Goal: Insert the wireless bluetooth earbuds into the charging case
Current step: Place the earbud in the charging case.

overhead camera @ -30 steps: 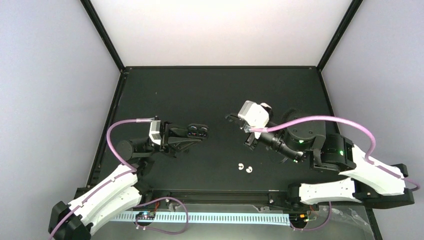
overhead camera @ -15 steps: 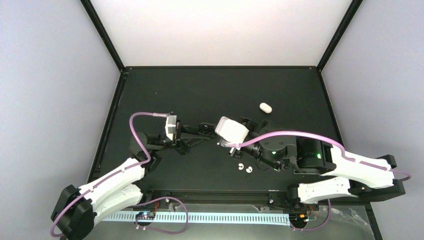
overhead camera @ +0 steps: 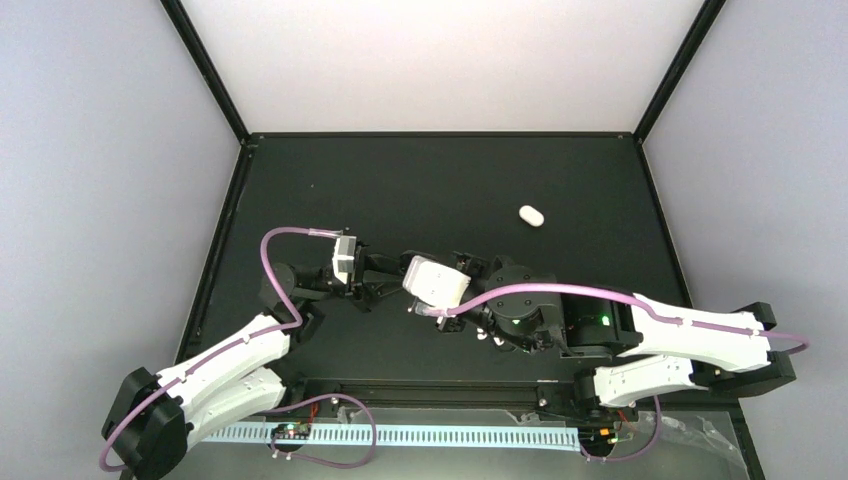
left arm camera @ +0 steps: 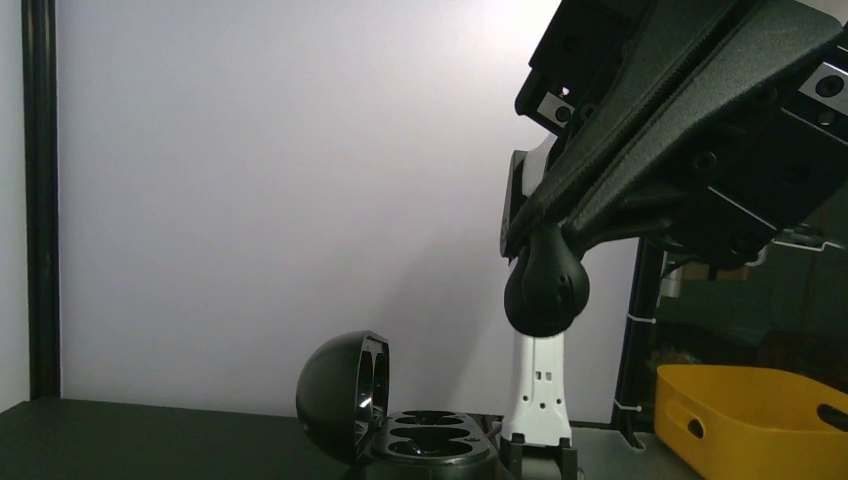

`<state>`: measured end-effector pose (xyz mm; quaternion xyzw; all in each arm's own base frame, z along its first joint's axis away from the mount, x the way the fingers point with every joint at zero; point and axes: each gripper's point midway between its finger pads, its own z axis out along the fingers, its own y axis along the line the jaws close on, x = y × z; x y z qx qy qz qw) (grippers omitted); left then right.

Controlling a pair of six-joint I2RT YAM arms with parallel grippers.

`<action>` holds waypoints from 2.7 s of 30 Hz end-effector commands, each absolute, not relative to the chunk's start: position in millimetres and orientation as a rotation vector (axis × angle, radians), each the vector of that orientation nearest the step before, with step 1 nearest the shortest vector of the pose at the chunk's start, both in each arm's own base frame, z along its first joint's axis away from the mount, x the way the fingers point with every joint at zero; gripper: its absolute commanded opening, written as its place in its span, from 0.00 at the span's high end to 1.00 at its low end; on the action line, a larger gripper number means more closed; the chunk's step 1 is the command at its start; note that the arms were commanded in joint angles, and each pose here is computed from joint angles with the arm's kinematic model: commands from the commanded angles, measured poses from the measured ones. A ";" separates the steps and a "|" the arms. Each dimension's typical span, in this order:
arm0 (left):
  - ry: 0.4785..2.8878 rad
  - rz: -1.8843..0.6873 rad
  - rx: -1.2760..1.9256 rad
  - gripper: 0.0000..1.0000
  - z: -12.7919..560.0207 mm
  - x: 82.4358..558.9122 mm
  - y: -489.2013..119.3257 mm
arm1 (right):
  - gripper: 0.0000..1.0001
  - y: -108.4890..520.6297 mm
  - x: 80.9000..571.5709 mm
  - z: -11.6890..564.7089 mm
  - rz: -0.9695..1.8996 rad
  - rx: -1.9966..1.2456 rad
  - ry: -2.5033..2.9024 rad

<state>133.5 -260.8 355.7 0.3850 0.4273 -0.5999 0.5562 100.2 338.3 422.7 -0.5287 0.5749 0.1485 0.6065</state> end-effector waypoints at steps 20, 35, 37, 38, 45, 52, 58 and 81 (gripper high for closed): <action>0.924 -1.366 0.929 0.98 374.0 125.5 -256.4 | 0.99 350.8 116.0 406.6 0.193 -1.178 1.352; 0.917 -1.362 0.919 0.98 377.2 125.0 -255.1 | 0.99 354.7 114.1 399.0 0.190 -1.207 1.355; 0.917 -1.362 0.919 0.98 377.6 125.3 -255.0 | 0.99 355.5 114.3 396.9 0.185 -1.212 1.355; 0.915 -1.361 0.918 0.98 378.1 125.2 -254.8 | 0.99 355.8 114.0 395.8 0.184 -1.216 1.355; 0.914 -1.362 0.912 0.99 379.6 124.8 -253.8 | 0.99 357.3 113.1 392.9 0.186 -1.228 1.358; 0.908 -1.367 0.899 0.98 382.9 124.4 -252.5 | 0.99 358.0 115.0 388.1 0.158 -1.235 1.361; 0.899 -1.389 0.891 0.98 386.0 123.0 -251.7 | 0.99 356.8 116.4 388.1 0.147 -1.229 1.359; 0.896 -1.405 0.885 0.98 390.0 123.8 -252.5 | 0.91 358.7 102.3 386.7 0.240 -1.284 1.347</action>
